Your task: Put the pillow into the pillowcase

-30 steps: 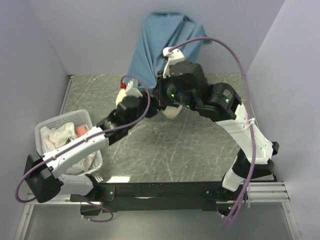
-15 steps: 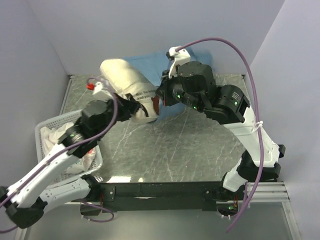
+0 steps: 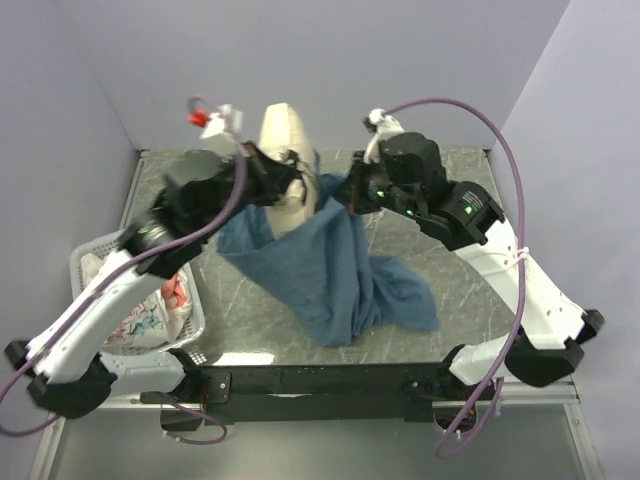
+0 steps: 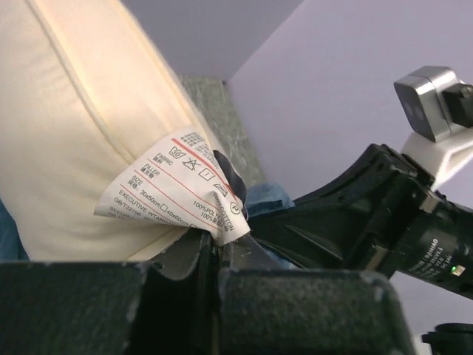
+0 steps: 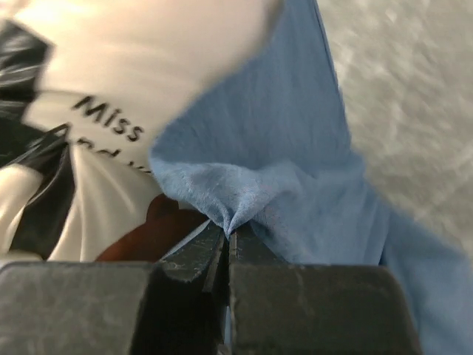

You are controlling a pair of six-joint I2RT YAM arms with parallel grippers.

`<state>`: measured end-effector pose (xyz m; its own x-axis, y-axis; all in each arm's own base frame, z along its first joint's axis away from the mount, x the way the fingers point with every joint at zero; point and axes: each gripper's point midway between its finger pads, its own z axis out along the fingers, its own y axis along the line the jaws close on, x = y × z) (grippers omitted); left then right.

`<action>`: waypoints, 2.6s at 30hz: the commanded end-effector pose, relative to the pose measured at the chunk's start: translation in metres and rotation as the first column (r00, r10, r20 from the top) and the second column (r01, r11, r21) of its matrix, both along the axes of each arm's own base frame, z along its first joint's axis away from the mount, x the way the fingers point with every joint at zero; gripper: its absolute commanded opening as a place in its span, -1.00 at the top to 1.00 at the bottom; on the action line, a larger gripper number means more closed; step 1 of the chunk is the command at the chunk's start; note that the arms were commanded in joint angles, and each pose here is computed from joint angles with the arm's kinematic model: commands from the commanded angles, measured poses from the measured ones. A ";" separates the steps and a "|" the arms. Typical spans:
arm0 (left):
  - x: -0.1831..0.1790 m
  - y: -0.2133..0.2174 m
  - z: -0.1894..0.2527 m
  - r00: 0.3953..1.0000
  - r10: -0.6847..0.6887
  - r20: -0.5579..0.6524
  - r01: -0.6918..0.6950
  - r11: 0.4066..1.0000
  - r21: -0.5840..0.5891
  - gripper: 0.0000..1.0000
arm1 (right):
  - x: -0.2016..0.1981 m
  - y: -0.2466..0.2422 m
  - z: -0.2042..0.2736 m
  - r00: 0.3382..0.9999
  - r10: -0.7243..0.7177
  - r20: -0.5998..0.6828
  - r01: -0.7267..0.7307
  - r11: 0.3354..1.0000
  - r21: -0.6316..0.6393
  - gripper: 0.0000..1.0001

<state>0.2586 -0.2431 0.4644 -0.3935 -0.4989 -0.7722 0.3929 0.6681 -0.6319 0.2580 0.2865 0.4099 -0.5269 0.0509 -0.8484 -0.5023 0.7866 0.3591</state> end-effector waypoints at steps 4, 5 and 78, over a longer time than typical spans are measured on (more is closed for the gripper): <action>0.002 -0.112 -0.053 0.968 -0.247 -0.051 0.249 0.967 0.044 0.98 | 0.032 -0.067 -0.101 0.965 -0.191 -0.178 0.206 0.976 0.074 1.00; 0.009 -0.130 -0.071 0.967 -0.241 -0.085 0.248 0.965 0.083 0.98 | 0.043 -0.089 -0.118 0.945 -0.257 -0.203 0.275 0.959 0.067 1.00; 0.070 -0.020 -0.075 0.938 0.318 -0.139 -0.302 0.945 0.126 -0.67 | 0.028 -0.254 -0.375 0.561 -0.541 -0.627 0.720 0.692 0.046 1.00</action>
